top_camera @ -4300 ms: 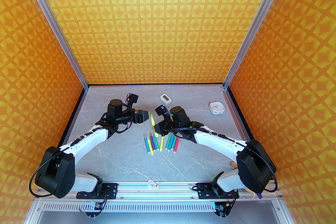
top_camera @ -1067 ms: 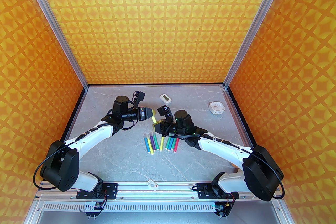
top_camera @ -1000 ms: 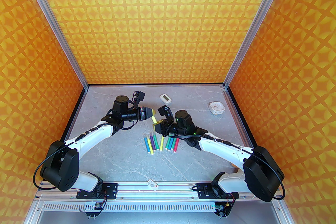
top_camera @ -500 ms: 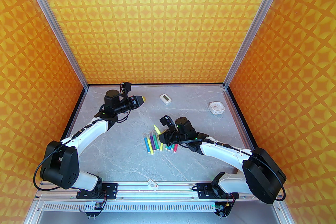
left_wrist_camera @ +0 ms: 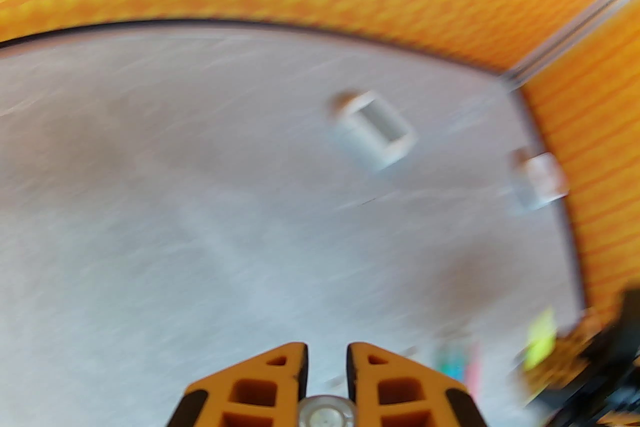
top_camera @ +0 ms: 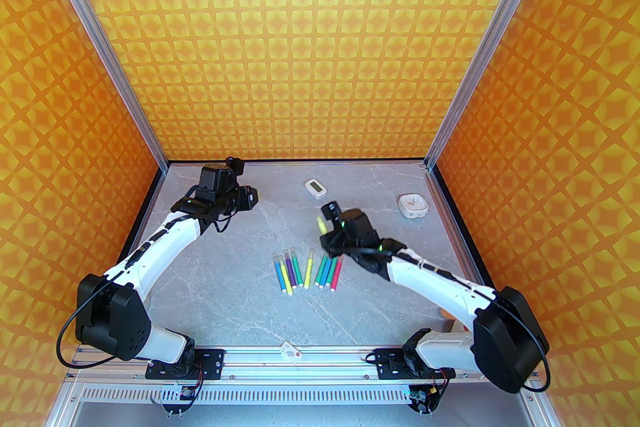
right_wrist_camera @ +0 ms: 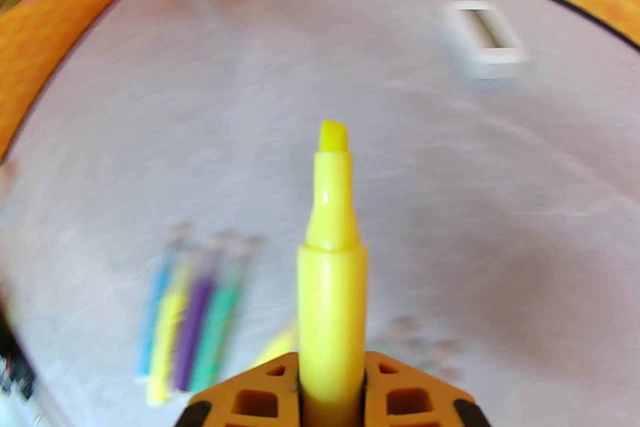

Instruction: Open the pen caps

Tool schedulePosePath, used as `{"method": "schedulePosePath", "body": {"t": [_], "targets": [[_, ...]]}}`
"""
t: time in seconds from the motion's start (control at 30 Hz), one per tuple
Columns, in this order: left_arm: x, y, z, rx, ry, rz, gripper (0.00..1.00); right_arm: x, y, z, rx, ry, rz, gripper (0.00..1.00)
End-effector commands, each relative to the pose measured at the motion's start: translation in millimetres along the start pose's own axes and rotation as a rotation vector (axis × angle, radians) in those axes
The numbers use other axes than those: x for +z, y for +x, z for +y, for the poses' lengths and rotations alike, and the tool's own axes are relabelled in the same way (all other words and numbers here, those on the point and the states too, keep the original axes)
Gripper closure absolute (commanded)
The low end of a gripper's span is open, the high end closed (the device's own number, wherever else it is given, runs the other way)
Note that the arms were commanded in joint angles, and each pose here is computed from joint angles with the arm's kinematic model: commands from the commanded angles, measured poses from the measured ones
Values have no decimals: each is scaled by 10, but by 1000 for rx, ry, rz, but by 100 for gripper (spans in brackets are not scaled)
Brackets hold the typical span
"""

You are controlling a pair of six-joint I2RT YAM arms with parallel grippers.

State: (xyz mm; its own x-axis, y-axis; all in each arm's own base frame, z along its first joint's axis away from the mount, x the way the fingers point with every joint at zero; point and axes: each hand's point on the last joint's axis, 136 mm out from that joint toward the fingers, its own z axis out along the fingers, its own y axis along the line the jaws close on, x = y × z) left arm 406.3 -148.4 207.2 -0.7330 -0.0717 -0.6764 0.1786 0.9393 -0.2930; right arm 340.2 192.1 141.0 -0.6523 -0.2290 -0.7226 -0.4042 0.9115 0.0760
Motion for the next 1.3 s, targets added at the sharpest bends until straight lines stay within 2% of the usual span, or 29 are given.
{"method": "schedulePosePath", "body": {"t": [0.0, 0.23, 0.37, 0.53, 0.7, 1.27], "targets": [[59, 324, 568, 78, -242, 147, 100, 73, 30, -502, -35, 185, 78, 100], [288, 390, 1074, 47, -326, 182, 100, 285, -9, -989, -17, 249, 141, 100], [518, 393, 1253, 62, -343, 203, 100, 457, 58, -1239, 32, 264, 191, 100], [826, 461, 1416, 54, -360, 283, 100, 681, 196, -1490, 91, 279, 270, 100], [1006, 512, 1510, 47, -369, 326, 100, 816, 312, -1601, 115, 291, 331, 100], [1214, 576, 1739, 29, -374, 390, 100, 944, 501, -1738, 188, 275, 401, 97]]}}
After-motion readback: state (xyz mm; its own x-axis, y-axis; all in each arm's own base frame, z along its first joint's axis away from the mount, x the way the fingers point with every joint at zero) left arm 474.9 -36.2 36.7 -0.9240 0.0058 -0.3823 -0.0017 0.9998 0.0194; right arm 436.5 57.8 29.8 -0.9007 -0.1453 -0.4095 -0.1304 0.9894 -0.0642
